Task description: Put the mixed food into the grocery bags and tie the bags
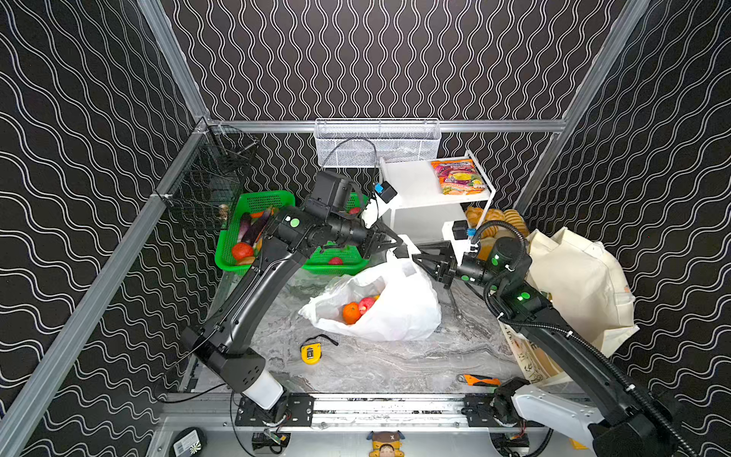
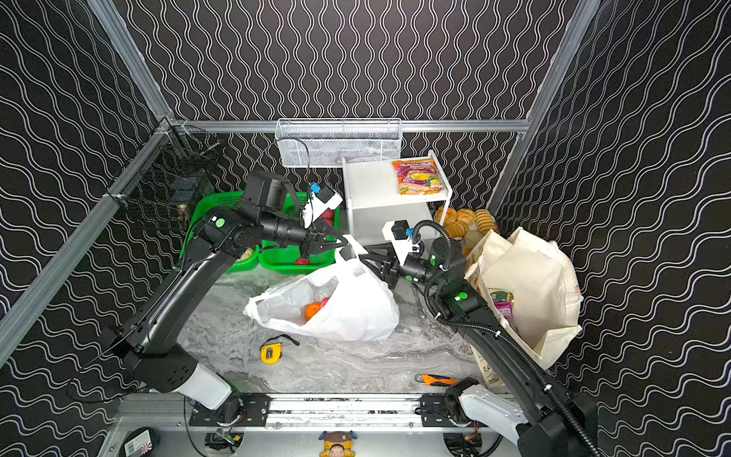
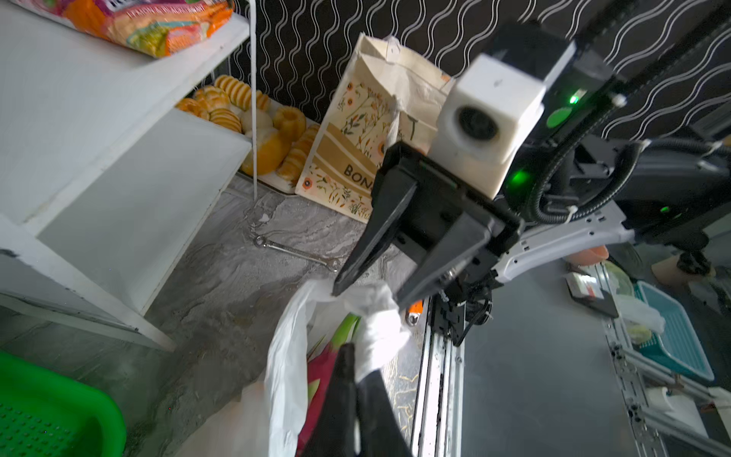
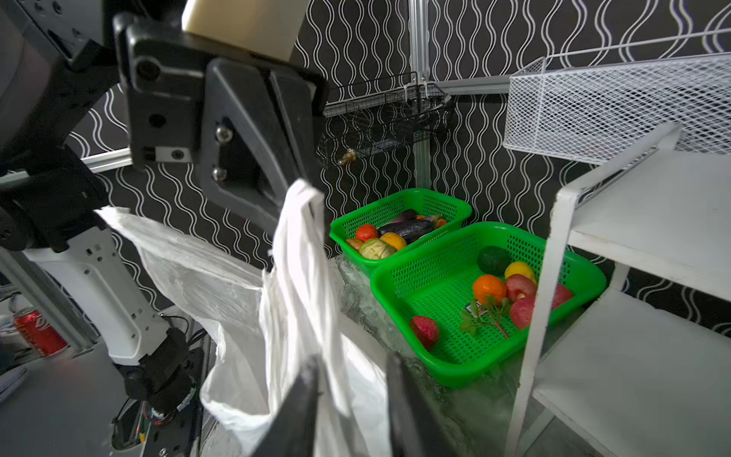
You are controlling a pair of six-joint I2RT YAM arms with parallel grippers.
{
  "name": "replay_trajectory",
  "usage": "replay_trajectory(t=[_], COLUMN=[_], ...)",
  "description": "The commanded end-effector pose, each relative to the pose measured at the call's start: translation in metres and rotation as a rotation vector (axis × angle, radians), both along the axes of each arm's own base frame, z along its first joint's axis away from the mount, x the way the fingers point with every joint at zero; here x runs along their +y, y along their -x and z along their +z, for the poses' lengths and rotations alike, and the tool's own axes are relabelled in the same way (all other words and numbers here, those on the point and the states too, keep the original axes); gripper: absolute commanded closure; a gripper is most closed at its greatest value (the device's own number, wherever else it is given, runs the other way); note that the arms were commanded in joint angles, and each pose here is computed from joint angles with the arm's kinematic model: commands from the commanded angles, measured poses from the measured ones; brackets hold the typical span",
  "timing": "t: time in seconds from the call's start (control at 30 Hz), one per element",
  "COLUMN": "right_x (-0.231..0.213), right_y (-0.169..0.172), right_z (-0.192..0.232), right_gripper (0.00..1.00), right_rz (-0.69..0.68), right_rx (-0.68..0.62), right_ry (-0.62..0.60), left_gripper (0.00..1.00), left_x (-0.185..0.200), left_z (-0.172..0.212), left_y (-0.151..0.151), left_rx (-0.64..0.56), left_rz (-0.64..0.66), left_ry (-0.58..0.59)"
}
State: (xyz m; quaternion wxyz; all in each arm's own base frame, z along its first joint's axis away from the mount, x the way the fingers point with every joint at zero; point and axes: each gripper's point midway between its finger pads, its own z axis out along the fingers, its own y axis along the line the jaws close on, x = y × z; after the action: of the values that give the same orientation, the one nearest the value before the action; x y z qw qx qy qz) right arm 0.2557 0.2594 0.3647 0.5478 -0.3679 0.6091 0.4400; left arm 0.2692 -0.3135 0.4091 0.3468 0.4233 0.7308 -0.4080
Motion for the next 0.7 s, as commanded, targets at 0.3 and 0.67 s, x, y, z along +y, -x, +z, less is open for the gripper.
replay_trajectory(t=[0.3, 0.67], right_x=[0.028, 0.028], right_y=[-0.006, -0.043], right_z=[-0.002, -0.007], right_gripper=[0.26, 0.3], right_rz=[-0.115, -0.612], right_rx=[-0.012, -0.037], right_ry=[0.009, 0.03], left_gripper=[1.0, 1.0], left_x=[-0.012, -0.012], left_z=[0.021, 0.029], left_y=[-0.019, -0.038], left_rx=[0.118, 0.176], left_rz=[0.101, 0.225], left_ry=[0.124, 0.213])
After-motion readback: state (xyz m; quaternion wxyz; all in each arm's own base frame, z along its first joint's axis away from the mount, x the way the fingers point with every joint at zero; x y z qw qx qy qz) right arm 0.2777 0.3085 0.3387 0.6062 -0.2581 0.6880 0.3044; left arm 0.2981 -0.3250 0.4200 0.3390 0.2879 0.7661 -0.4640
